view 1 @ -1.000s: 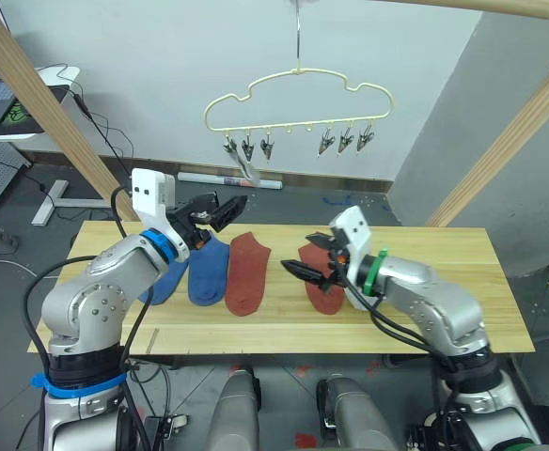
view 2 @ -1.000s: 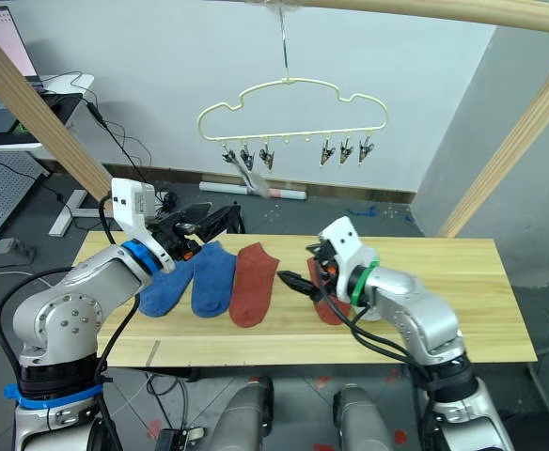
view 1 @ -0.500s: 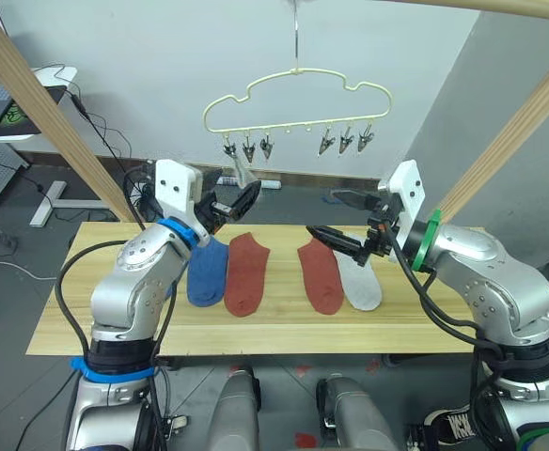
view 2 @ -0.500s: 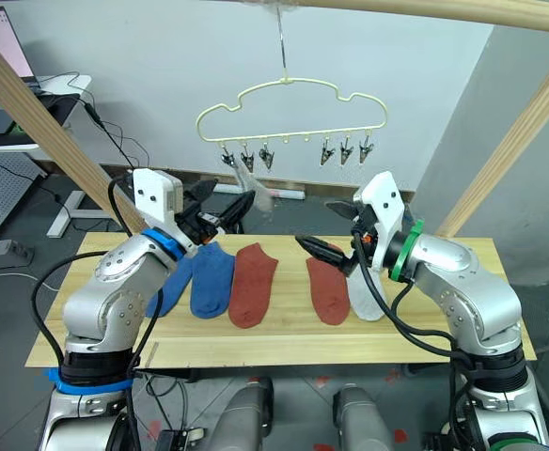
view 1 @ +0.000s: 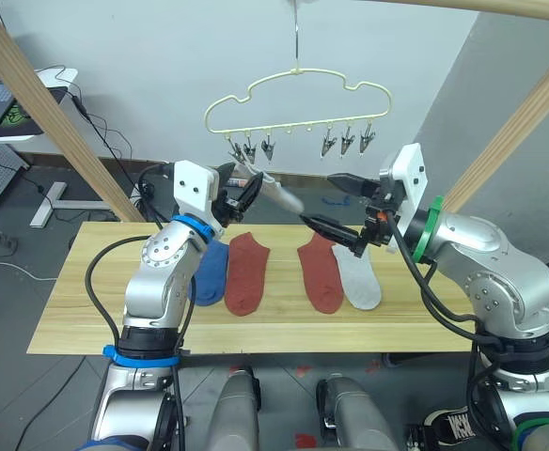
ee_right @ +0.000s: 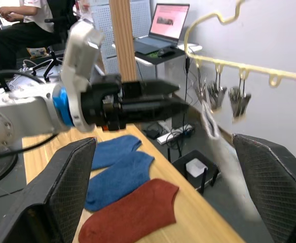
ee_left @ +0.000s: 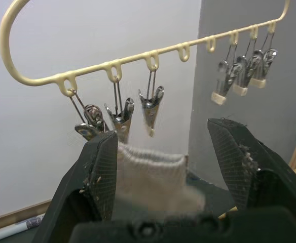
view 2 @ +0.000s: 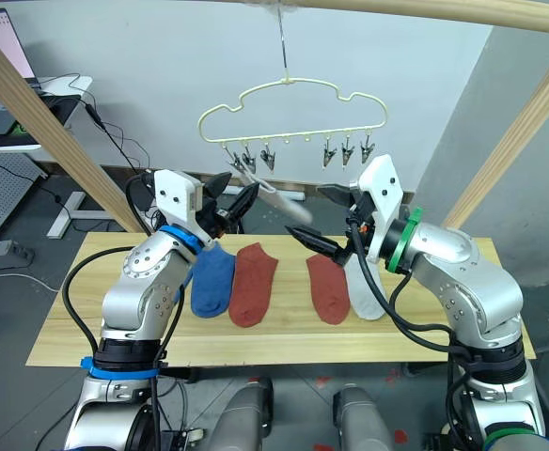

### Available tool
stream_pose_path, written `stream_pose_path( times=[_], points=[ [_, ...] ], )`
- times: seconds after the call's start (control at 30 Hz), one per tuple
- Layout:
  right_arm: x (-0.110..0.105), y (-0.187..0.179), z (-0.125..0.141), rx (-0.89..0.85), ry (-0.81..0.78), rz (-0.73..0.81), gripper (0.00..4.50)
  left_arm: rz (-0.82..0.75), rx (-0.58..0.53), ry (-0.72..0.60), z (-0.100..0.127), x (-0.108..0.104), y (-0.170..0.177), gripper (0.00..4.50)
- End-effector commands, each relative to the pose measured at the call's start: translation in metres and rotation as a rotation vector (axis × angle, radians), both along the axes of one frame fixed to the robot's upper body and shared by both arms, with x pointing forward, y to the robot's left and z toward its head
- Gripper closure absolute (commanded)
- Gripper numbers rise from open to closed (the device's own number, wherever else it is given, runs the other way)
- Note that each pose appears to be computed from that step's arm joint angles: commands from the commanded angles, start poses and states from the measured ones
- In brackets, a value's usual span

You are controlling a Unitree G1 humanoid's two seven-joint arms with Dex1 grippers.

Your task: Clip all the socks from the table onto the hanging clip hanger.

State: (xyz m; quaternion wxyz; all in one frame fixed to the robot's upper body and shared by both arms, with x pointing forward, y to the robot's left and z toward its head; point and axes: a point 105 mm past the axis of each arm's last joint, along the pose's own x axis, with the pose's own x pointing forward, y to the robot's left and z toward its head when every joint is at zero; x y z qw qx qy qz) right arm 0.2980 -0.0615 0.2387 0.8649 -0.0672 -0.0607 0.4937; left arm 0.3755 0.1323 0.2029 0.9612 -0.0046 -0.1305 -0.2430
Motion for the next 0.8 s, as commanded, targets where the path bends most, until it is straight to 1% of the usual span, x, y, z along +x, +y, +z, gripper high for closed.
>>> stream_pose_path(
  times=[0.03,0.07,0.33,0.57,0.8],
  points=[
    [-0.011,0.005,0.023,0.042,-0.086,0.042,0.0,0.006,-0.016,-0.061,0.013,0.001,-0.003,2.2],
    [-0.011,0.006,0.024,0.045,-0.089,0.048,0.0,0.011,-0.015,-0.062,0.012,0.002,-0.003,2.53],
    [-0.012,0.01,0.029,0.046,-0.111,0.064,0.0,0.036,-0.04,-0.067,0.013,0.01,-0.004,2.53],
    [-0.012,0.011,0.03,0.049,-0.119,0.063,0.0,0.053,-0.054,-0.06,0.008,0.014,-0.005,2.53],
    [-0.01,0.011,0.031,0.051,-0.122,0.06,0.0,0.1,-0.085,-0.062,0.009,0.026,-0.003,2.53]
  ],
)
